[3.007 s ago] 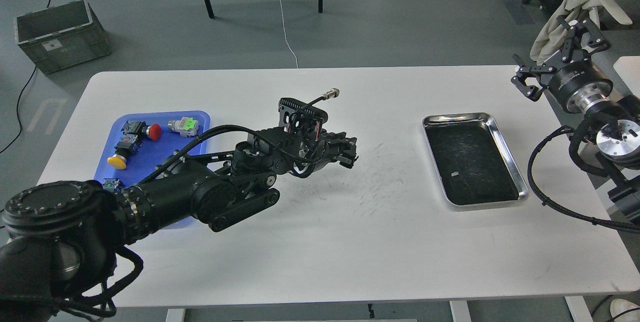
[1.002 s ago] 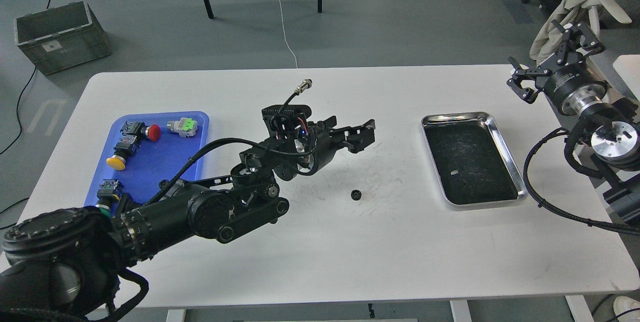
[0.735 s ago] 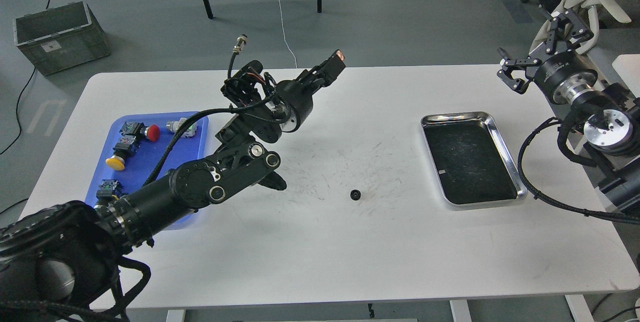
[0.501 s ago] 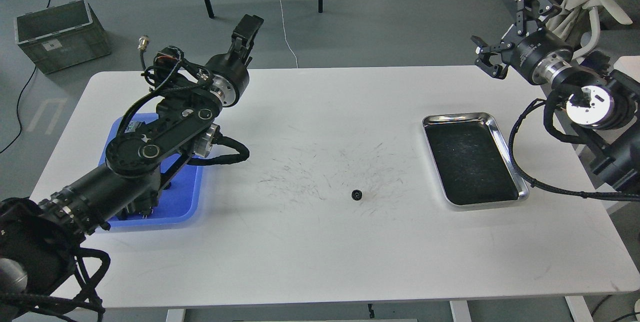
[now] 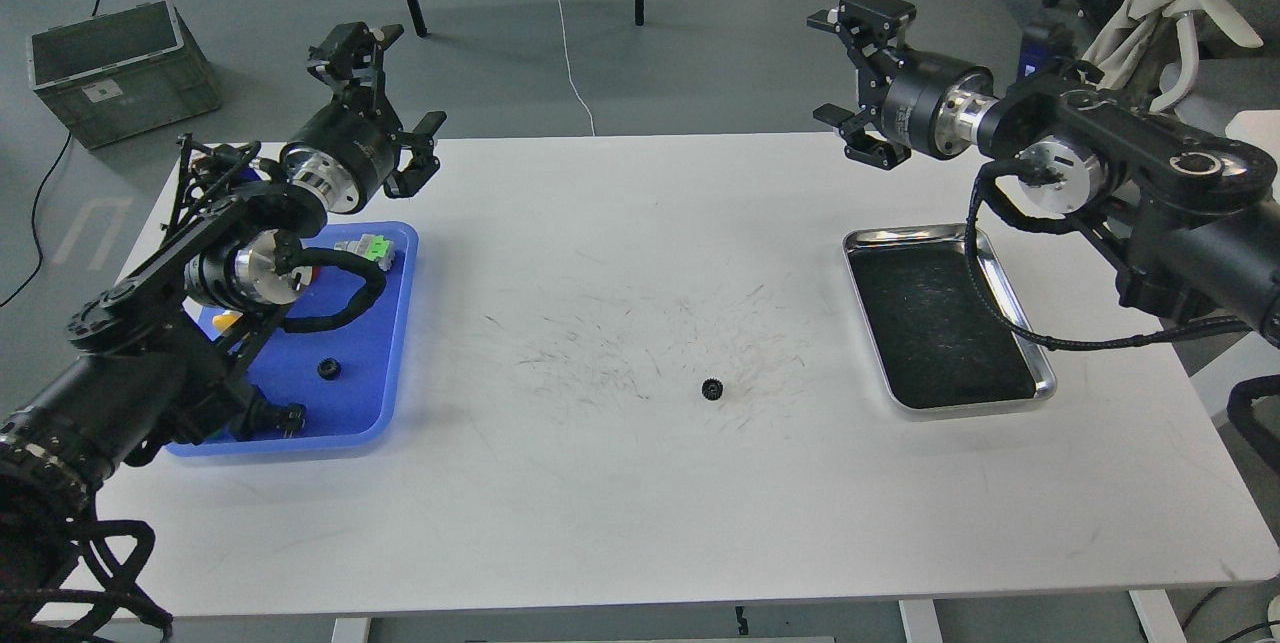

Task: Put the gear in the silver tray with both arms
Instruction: 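Reach the right gripper toward the black gear on the table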

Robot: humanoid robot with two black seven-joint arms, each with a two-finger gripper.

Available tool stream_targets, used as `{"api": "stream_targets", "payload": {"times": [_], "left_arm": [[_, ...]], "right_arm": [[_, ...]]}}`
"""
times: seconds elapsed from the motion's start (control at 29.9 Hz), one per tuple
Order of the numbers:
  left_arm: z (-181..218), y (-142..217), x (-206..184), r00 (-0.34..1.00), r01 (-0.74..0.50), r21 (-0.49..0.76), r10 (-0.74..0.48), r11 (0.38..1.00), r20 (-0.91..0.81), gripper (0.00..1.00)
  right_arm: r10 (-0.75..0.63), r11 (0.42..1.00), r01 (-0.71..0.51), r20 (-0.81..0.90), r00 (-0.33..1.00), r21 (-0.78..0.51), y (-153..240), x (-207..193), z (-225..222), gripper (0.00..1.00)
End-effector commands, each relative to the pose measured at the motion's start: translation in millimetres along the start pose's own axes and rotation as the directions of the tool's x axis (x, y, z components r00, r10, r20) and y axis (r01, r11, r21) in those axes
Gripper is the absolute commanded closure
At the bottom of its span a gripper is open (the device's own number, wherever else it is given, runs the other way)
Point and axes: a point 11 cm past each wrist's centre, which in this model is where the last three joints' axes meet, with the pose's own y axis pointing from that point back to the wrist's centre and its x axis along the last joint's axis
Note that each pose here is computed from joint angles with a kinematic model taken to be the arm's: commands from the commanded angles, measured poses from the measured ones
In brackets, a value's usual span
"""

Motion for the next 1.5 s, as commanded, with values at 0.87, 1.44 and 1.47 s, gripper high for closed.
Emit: {"api": "stream_targets", "payload": {"times": [0.87, 1.44, 1.47], "left_arm": [[25, 47, 86, 0.996, -0.052, -0.065, 0.047, 0.997, -0.075, 0.02], [21, 49, 87, 0.995, -0.06, -0.087, 0.053, 0.994, -0.08, 0.02], [21, 49, 86, 0.995, -0.059, -0.087, 0.052, 0.994, -0.081, 0.02]], "right_arm": [[-0.612, 0.723, 0.092, -0.573, 0.545, -0.684, -34, -149, 40, 0.01], [-0.653, 0.646, 0.163, -0.429, 0.624, -0.746, -23, -158, 88, 0.01], [-0.654, 0.645, 0.163, -0.428, 0.624, -0.747, -23, -158, 88, 0.01]]}}
